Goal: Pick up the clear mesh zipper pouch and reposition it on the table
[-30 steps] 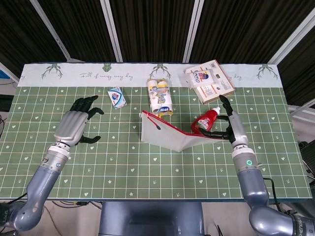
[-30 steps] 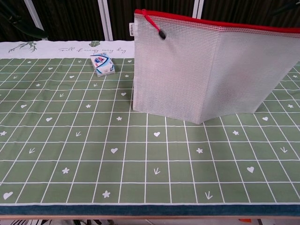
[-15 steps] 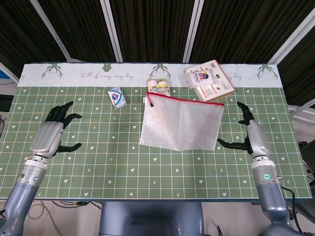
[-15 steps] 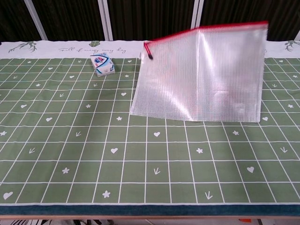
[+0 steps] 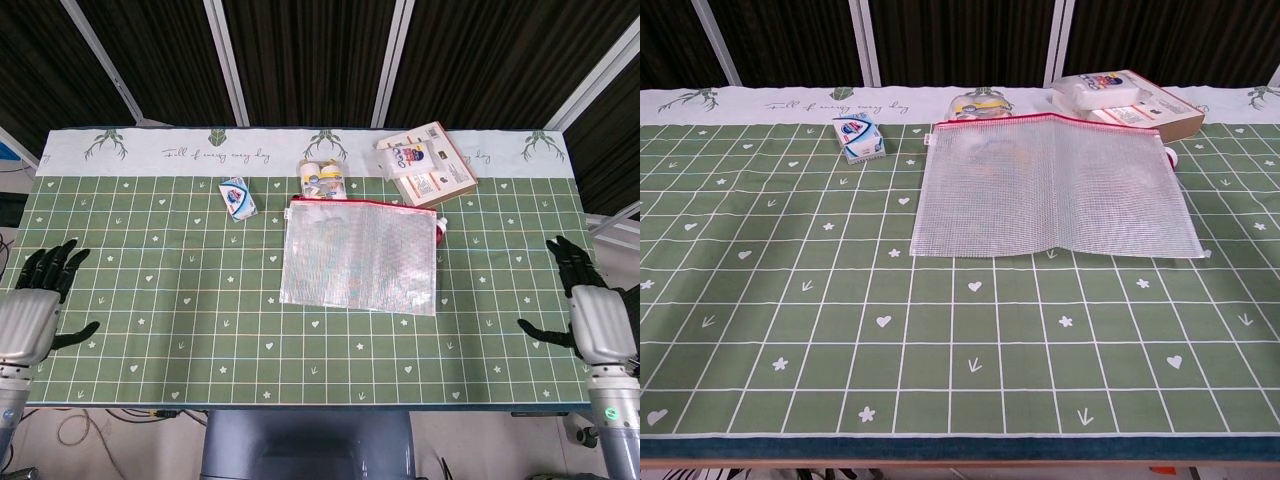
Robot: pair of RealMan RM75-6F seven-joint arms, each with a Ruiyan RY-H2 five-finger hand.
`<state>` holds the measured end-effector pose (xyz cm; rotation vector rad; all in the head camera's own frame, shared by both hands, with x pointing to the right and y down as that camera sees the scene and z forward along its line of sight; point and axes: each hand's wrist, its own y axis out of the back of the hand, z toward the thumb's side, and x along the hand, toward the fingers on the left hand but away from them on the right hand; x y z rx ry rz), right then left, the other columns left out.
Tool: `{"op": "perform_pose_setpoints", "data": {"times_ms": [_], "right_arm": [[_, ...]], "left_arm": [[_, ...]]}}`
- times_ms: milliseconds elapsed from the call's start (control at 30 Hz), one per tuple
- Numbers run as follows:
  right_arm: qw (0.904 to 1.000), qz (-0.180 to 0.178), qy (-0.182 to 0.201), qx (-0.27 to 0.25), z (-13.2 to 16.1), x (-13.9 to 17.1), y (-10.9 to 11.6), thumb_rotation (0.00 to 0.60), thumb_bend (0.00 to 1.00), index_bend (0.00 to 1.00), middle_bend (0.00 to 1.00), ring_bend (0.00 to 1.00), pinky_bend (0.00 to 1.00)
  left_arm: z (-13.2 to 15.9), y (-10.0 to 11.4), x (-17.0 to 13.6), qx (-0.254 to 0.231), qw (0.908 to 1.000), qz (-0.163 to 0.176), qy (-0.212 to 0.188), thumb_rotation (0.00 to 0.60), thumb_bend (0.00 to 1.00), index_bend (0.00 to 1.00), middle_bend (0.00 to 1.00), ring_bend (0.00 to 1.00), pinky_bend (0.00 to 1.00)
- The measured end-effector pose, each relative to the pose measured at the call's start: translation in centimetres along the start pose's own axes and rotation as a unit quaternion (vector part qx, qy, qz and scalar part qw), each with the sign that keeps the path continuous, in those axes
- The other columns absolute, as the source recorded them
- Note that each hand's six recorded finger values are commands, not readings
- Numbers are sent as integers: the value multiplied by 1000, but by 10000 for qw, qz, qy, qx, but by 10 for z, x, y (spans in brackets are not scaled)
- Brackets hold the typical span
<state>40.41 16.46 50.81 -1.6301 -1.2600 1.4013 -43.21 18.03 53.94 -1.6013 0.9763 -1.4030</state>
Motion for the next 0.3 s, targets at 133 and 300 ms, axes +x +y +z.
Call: {"op": "perform_pose_setpoints", "data": {"times_ms": [133, 300], "right_arm": [[9979, -258, 13, 590, -33, 21, 6, 600, 102, 0, 0, 0, 220], [9932, -509, 70, 1044, -60, 44, 15, 600, 102, 0, 0, 0, 220]], "left_arm": [[-18, -8, -17, 135, 9998, 98, 97, 600, 94, 3, 0, 0, 0], [-37, -17, -38, 84, 9996, 160, 204, 600, 93, 0, 0, 0, 0]]}}
